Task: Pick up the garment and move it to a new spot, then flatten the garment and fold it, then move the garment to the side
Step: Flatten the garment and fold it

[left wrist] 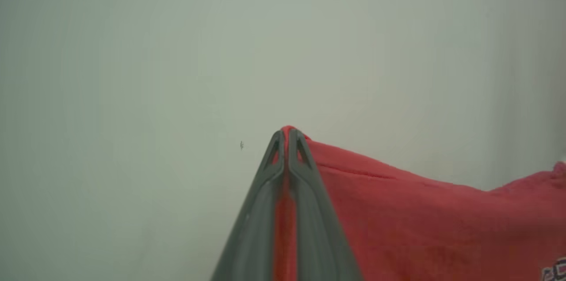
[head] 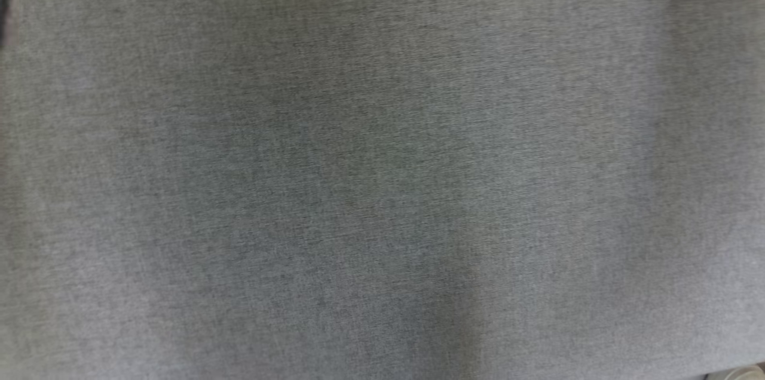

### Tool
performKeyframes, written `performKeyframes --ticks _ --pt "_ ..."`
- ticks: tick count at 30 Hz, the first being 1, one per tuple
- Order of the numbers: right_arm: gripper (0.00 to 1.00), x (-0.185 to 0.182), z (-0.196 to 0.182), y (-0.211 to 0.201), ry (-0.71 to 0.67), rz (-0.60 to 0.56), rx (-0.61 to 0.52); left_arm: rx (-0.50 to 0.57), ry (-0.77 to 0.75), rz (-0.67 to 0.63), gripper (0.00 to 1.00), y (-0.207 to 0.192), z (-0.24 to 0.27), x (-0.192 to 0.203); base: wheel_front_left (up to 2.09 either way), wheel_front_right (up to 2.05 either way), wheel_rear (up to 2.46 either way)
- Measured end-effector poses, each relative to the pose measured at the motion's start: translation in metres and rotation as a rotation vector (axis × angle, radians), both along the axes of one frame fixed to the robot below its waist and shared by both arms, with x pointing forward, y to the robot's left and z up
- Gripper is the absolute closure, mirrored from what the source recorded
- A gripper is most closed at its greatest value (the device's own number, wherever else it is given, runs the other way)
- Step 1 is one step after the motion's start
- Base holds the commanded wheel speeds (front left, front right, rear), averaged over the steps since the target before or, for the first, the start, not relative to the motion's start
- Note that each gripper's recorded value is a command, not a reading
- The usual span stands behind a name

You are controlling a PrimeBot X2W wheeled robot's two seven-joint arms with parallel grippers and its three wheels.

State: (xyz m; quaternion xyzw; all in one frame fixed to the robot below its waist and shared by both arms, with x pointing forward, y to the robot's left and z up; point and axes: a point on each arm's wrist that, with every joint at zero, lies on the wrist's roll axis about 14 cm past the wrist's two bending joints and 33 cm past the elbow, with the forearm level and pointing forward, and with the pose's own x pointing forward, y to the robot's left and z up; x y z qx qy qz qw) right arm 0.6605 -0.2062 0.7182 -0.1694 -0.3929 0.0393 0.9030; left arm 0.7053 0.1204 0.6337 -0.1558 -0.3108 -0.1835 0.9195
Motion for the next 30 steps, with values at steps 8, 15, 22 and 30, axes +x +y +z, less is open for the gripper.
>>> performKeyframes --ticks 8,15,22,30 --pt "1.00 -0.007 -0.074 0.017 0.213 0.085 -0.030 0.089 0.159 -0.064 1.00 -0.004 -0.058 -0.022 0.00 0.00 0.00" --pt "1.00 -0.030 -0.104 0.001 0.407 0.078 0.074 0.113 0.261 -0.127 1.00 -0.008 -0.073 -0.054 0.00 0.00 0.00" --pt "1.00 -0.067 -0.151 -0.017 0.714 0.010 0.179 0.121 0.444 -0.203 1.00 -0.018 -0.101 -0.098 0.00 0.00 0.00" --pt "1.00 -0.130 -0.186 -0.025 0.962 -0.039 0.271 0.091 0.630 -0.238 1.00 -0.020 -0.132 -0.158 0.00 0.00 0.00"
